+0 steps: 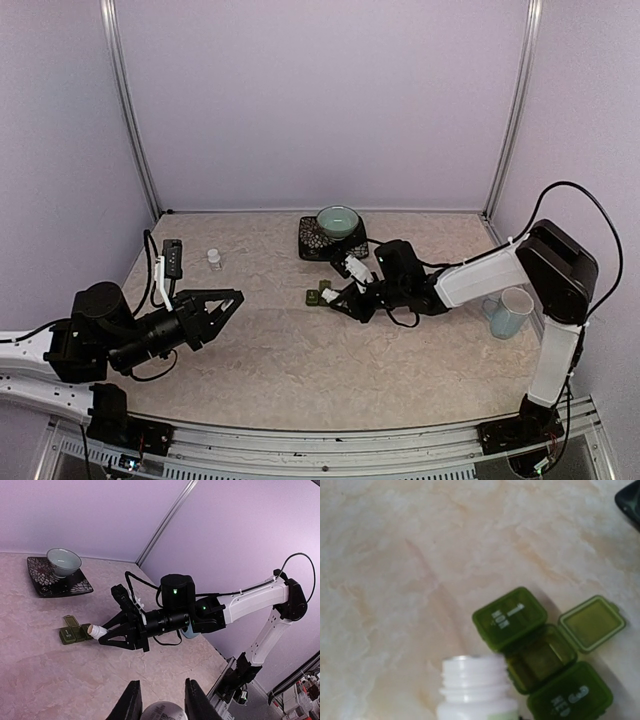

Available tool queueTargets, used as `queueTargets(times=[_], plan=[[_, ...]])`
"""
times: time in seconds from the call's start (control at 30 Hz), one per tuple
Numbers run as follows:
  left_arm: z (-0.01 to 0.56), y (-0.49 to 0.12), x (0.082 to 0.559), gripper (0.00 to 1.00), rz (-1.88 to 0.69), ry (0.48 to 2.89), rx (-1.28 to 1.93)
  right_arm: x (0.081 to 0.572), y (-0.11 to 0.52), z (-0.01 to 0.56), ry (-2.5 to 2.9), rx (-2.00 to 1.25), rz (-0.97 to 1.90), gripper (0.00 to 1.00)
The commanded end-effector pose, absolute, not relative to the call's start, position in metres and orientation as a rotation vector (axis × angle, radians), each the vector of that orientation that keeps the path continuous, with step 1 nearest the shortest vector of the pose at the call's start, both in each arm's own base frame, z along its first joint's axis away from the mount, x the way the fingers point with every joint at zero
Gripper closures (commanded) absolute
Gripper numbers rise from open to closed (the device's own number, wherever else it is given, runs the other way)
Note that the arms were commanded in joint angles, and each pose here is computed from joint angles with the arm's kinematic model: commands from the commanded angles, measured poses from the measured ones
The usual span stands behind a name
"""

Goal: Sort the pills into containers
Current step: Pour the pill into the compartment of the pill container.

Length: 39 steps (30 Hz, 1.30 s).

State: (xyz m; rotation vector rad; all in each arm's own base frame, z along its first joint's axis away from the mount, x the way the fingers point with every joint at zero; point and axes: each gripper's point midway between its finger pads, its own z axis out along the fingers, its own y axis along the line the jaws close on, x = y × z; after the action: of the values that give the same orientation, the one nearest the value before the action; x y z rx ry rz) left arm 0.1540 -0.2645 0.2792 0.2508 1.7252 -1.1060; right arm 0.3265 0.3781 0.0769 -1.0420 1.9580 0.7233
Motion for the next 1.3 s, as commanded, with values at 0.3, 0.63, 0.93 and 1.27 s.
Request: queueTargets(times=[0.3, 0.63, 0.93, 1.27], plan=[[0.280, -0.264, 0.155, 0.72, -1.118, 1.721, 0.230, 0.343, 0.374, 0.067, 2.032, -1.057, 0.641, 0.81], [0.281, -0.264, 0.155, 0.72, -1.114, 1.720, 0.233, 0.348, 0.375, 0.063, 2.072, -1.056, 0.613, 0.81], [0.282, -0.265, 0.156, 0.72, -1.113, 1.719, 0.233, 0.350, 0.376, 0.061, 2.107, -1.062, 0.609, 0.81], [0.280, -0.265, 0.156, 0.72, -1.110, 1.721, 0.232, 0.352, 0.375, 0.056, 2.150, -1.062, 0.589, 0.81]])
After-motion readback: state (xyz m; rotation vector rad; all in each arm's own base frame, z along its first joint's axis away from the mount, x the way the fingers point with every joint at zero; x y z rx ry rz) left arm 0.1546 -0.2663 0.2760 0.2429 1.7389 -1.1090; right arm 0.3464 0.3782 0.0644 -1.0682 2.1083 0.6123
